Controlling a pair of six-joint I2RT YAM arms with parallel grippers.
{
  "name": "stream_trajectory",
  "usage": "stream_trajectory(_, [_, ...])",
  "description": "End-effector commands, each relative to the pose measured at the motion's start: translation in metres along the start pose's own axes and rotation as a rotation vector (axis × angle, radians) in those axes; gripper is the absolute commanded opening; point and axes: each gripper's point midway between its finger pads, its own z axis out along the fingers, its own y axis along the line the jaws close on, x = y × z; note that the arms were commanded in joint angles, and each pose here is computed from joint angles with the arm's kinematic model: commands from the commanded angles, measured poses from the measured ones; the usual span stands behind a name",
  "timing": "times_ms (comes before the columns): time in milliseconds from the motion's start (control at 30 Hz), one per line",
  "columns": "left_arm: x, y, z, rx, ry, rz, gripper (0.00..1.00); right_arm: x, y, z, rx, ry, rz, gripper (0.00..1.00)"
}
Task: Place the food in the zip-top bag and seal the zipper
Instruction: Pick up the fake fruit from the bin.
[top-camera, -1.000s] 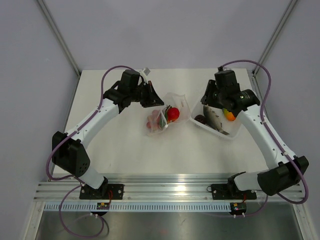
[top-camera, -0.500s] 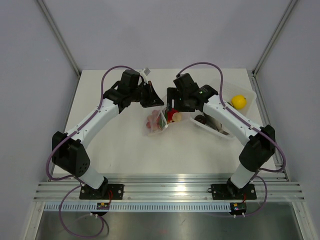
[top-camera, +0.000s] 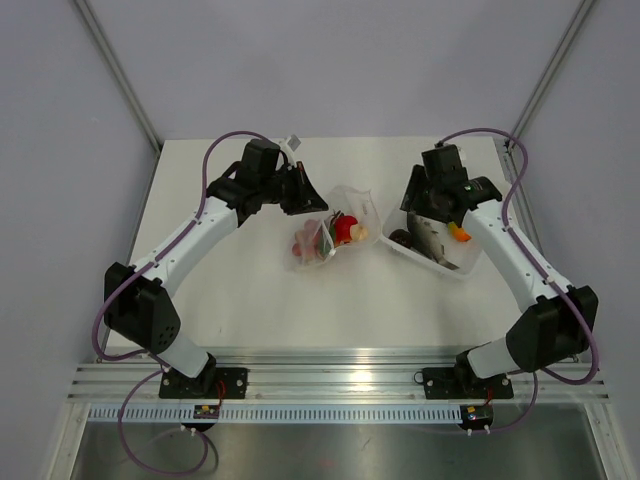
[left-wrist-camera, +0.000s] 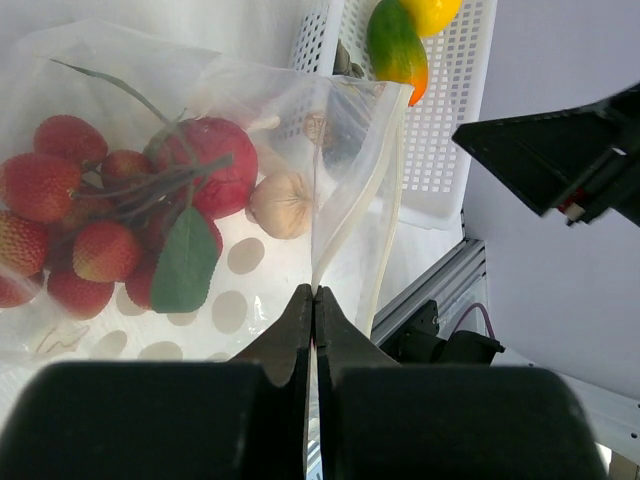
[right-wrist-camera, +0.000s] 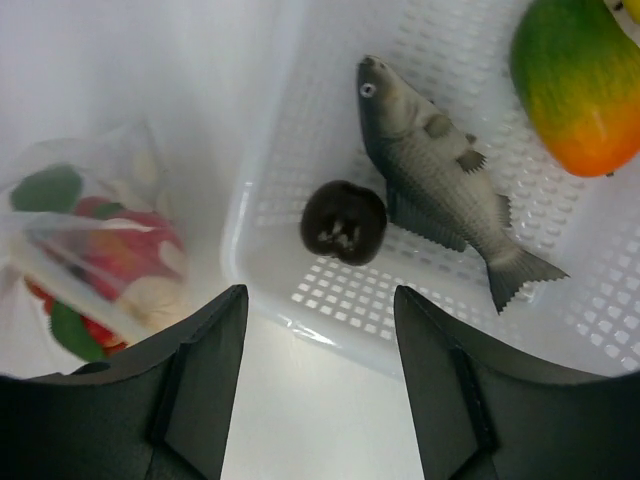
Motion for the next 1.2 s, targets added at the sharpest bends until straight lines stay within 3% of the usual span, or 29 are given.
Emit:
stream_trajectory(0, [-0.011, -0.021, -0.015, 0.056, -0.05, 0.057, 0.0, 0.015, -0.032, 0.021, 0.056, 0.041, 0.026, 0.67])
stream_trajectory(167, [-0.01, -0.021, -0.015, 0.054, -0.048, 0.056, 0.0, 0.05, -0.043, 0.062, 0.018, 0.174, 0.078, 0.71])
stream_trajectory(433, [-0.013, -0.023, -0.016, 0.045, -0.047, 0.066, 0.0, 0.055, -0.031, 0.094, -0.035, 0.214, 0.092, 0.81])
stream_trajectory(633, [-0.013, -0.021, -0.016, 0.038, -0.045, 0.066, 0.0, 0.056, -0.028, 0.11, -0.037, 0.234, 0.087, 0.81])
stream_trajectory(833, [-0.013, -0.02, -0.016, 0.033, -0.047, 0.067, 0.0, 0.088, -0.04, 0.136, -0.005, 0.312, 0.089, 0.79])
stream_trajectory(967, [-0.012, -0.02, -0.015, 0.038, -0.043, 0.064, 0.0, 0.099, -0.048, 0.143, 0.022, 0.332, 0.097, 0.73])
stream_trajectory(1167, [-0.012, -0.019, -0.016, 0.033, -0.044, 0.064, 0.0, 0.079, -0.061, 0.127, 0.078, 0.256, 0.087, 0.48])
